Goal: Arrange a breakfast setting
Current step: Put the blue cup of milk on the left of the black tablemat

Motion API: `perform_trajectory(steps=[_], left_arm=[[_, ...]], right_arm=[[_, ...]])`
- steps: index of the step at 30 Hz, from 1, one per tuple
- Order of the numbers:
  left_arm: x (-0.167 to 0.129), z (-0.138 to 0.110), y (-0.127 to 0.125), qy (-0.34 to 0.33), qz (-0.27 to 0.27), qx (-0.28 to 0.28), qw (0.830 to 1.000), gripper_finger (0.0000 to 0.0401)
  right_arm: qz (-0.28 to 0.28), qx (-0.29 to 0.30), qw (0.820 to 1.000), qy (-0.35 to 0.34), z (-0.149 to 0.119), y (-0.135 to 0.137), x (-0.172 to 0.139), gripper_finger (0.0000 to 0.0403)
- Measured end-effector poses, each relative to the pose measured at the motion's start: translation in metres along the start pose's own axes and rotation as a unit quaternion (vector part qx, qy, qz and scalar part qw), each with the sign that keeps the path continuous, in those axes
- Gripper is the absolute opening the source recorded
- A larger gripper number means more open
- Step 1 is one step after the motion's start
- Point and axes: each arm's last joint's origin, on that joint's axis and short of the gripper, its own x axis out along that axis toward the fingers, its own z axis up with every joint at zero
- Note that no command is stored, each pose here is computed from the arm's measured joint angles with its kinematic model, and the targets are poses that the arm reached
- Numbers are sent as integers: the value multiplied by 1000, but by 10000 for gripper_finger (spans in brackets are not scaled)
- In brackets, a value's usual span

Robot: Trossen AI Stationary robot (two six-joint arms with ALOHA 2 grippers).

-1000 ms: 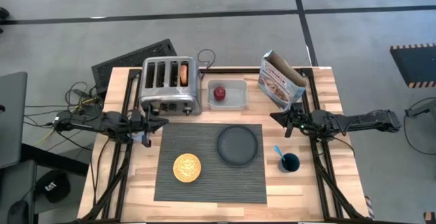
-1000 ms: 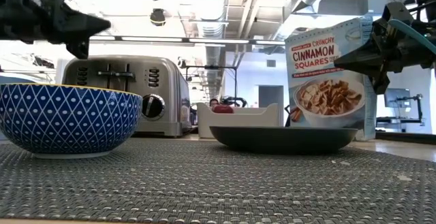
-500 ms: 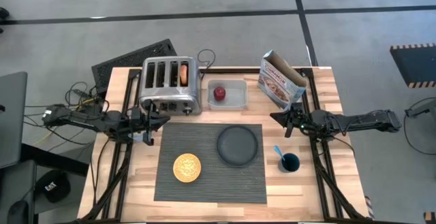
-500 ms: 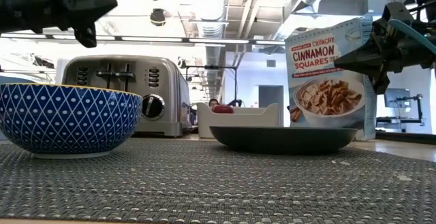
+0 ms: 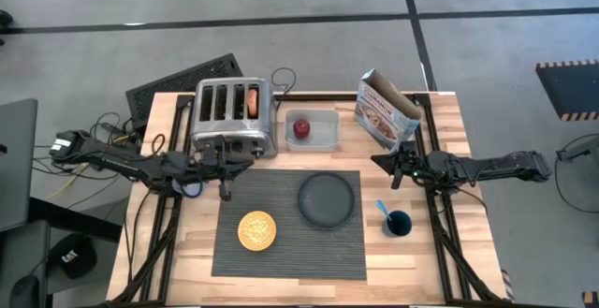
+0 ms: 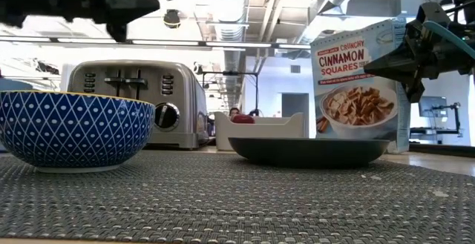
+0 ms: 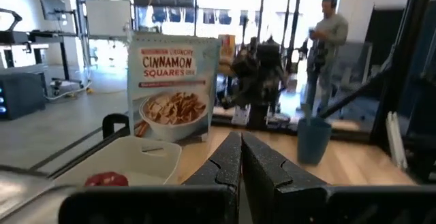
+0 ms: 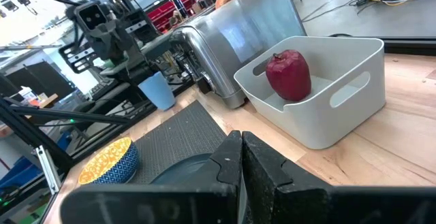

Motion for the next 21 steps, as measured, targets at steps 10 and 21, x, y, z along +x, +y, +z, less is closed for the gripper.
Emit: perform_trajectory(steps=[10,21], left_arm=[[50,20,-19,69,6,80,994,0],[72,16,-25,105,28,92,990,0]], right_arm=[[0,0,1000,0,0,0,0,40],[0,0,1000,0,0,0,0,40]])
